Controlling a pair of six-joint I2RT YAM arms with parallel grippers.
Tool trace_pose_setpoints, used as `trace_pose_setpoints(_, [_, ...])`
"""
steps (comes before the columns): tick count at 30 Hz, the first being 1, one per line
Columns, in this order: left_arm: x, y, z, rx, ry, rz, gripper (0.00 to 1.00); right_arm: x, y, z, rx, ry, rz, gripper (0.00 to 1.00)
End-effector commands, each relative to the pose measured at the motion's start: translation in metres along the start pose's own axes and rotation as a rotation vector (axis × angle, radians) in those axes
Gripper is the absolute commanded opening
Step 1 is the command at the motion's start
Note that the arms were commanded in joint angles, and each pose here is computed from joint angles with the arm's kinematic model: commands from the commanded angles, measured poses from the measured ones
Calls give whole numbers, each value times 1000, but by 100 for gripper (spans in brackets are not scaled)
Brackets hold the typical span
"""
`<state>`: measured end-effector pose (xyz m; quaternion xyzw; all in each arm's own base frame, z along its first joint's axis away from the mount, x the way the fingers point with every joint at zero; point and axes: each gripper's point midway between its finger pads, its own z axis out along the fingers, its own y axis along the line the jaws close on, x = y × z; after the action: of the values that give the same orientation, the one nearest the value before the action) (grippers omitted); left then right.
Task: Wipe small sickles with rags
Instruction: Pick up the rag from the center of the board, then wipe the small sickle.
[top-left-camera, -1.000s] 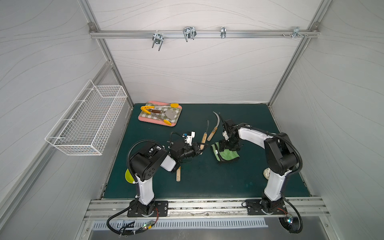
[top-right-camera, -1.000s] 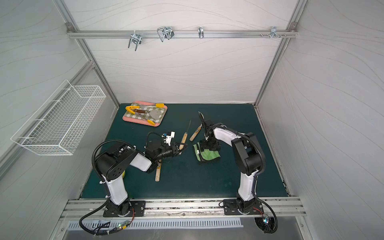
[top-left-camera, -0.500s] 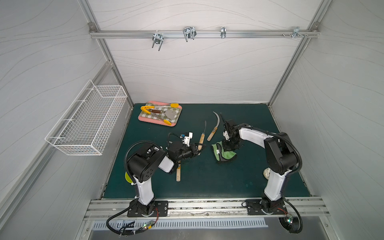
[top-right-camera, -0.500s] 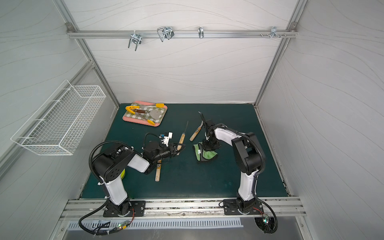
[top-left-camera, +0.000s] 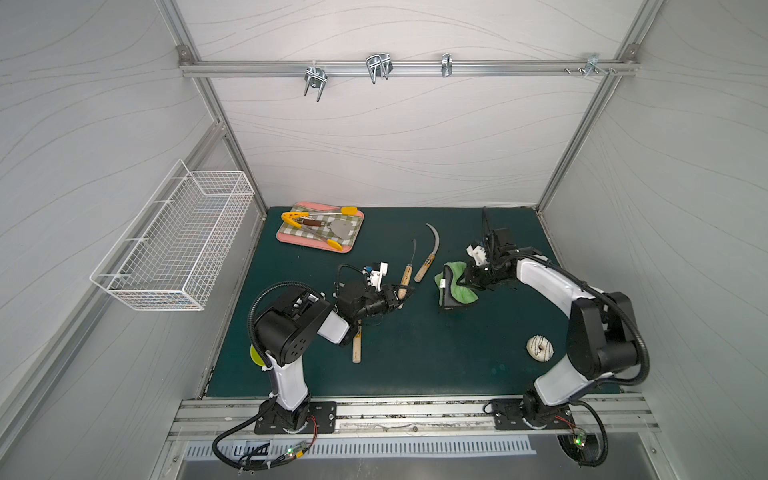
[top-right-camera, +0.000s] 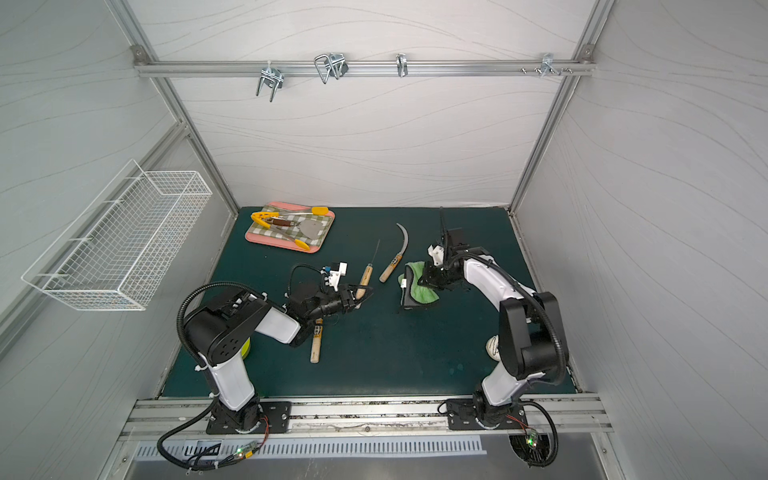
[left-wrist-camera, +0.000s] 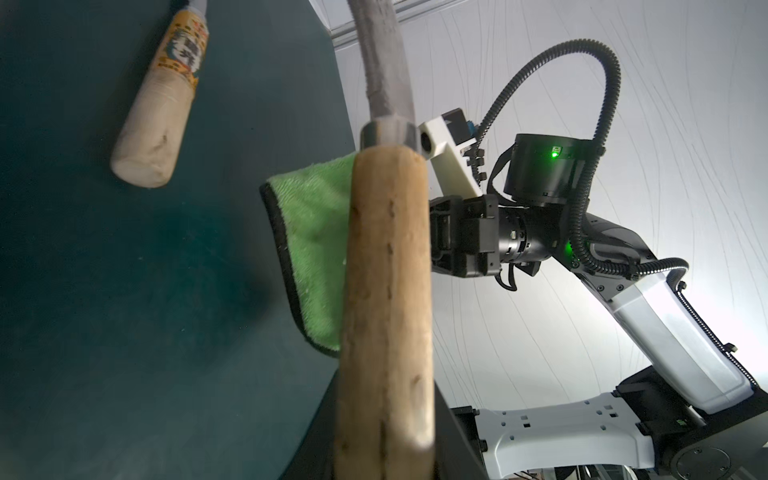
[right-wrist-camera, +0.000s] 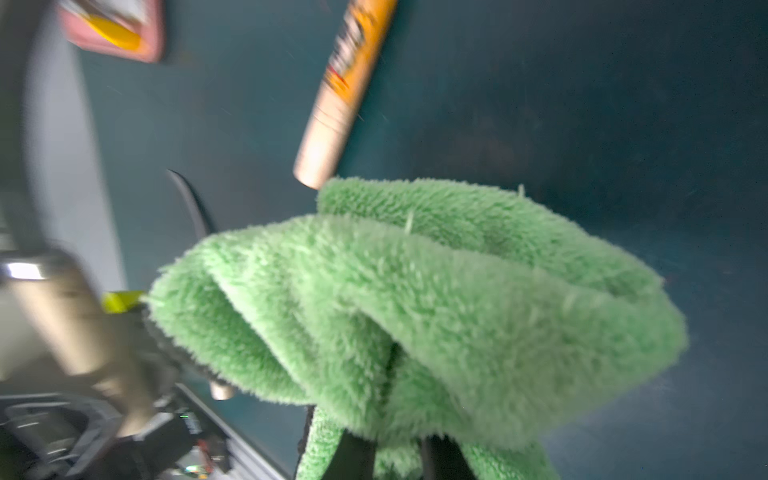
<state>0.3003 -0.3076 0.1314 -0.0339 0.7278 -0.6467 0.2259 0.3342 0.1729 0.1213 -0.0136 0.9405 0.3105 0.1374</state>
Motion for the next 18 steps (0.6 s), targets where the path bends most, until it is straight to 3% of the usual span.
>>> trace_pose_setpoints(1, [1, -49, 12, 149, 29, 79, 0, -12, 21, -19, -153, -58, 19, 3])
trace_pose_setpoints(9, [27, -79, 35, 220, 91, 103, 0, -52, 18, -17, -189, -129, 76, 3])
trace_pose_setpoints(18, [37, -81, 43, 227, 106, 97, 0, -102, 18, -5, -193, -182, 138, 3])
